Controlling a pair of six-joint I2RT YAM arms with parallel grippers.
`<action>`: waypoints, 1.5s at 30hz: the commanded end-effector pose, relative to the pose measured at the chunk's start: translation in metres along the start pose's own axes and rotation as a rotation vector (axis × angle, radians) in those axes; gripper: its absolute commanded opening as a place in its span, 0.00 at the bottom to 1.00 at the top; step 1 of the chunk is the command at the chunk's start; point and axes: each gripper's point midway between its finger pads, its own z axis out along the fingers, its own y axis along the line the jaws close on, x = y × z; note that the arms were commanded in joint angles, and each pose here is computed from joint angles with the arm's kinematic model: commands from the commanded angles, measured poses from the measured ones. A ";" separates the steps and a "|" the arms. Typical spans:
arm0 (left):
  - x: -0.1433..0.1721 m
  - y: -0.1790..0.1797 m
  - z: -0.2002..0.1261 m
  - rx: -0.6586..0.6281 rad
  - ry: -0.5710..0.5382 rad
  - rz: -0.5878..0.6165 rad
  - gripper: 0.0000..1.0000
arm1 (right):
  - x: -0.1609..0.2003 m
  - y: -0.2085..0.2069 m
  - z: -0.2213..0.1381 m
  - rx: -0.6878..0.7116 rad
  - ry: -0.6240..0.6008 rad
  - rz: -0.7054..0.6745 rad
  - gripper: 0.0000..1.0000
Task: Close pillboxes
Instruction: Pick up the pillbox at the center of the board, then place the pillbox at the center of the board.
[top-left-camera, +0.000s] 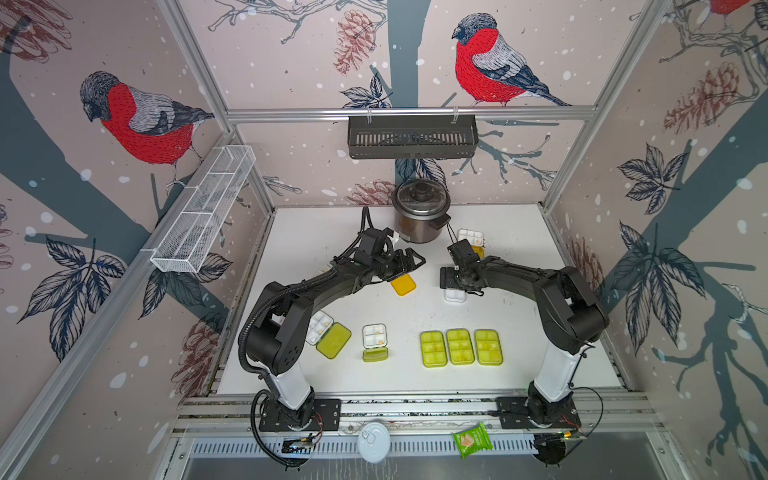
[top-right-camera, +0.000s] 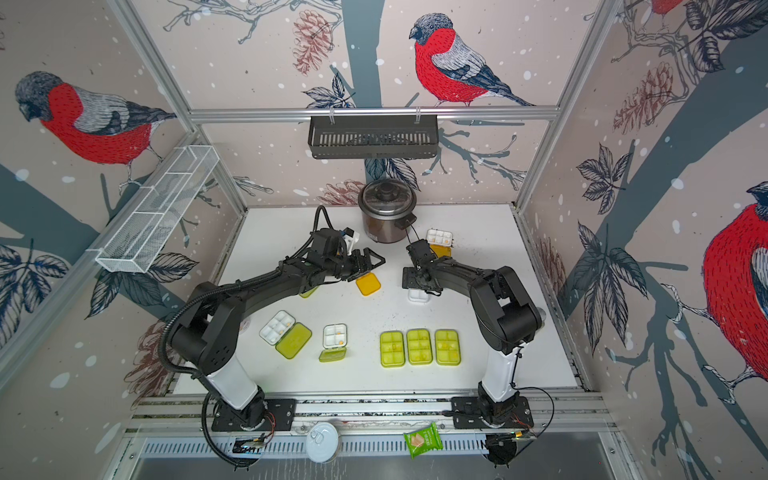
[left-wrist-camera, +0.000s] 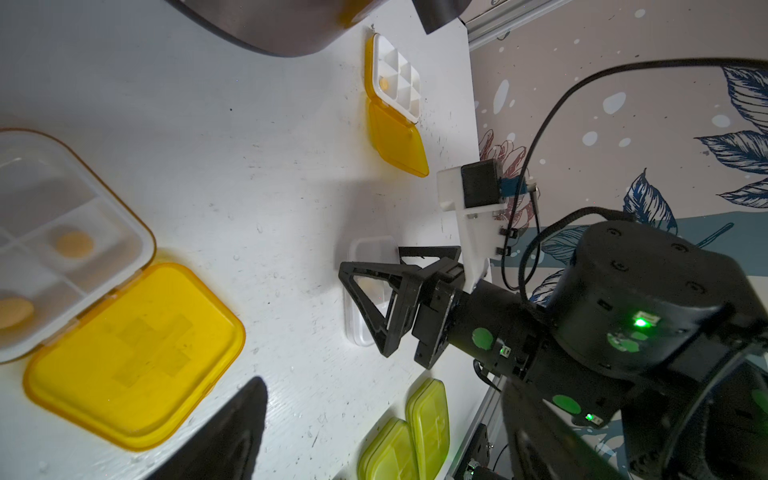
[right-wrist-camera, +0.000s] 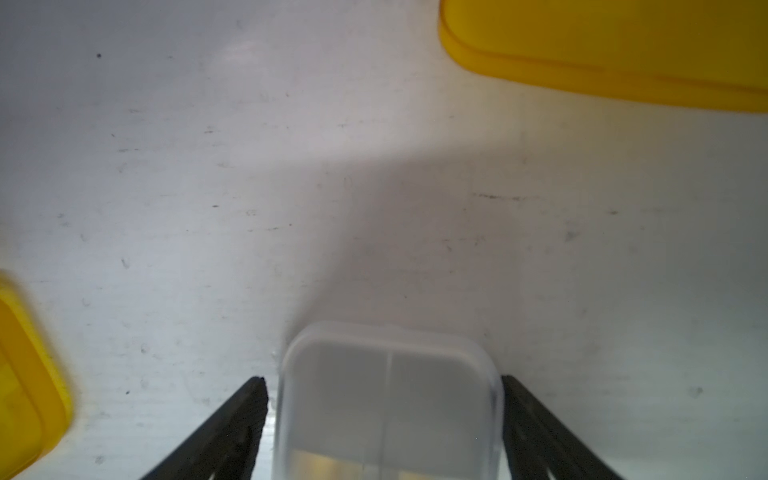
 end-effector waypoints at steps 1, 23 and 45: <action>-0.008 -0.011 -0.005 0.039 -0.030 0.021 0.87 | 0.005 -0.005 0.003 0.057 0.005 0.001 0.85; -0.034 0.001 -0.024 0.027 -0.099 -0.010 0.87 | 0.004 0.049 -0.052 -0.055 -0.119 -0.028 0.72; -0.060 0.019 -0.049 -0.004 -0.185 -0.043 0.87 | 0.151 0.158 -0.100 -0.202 -0.024 -0.125 0.71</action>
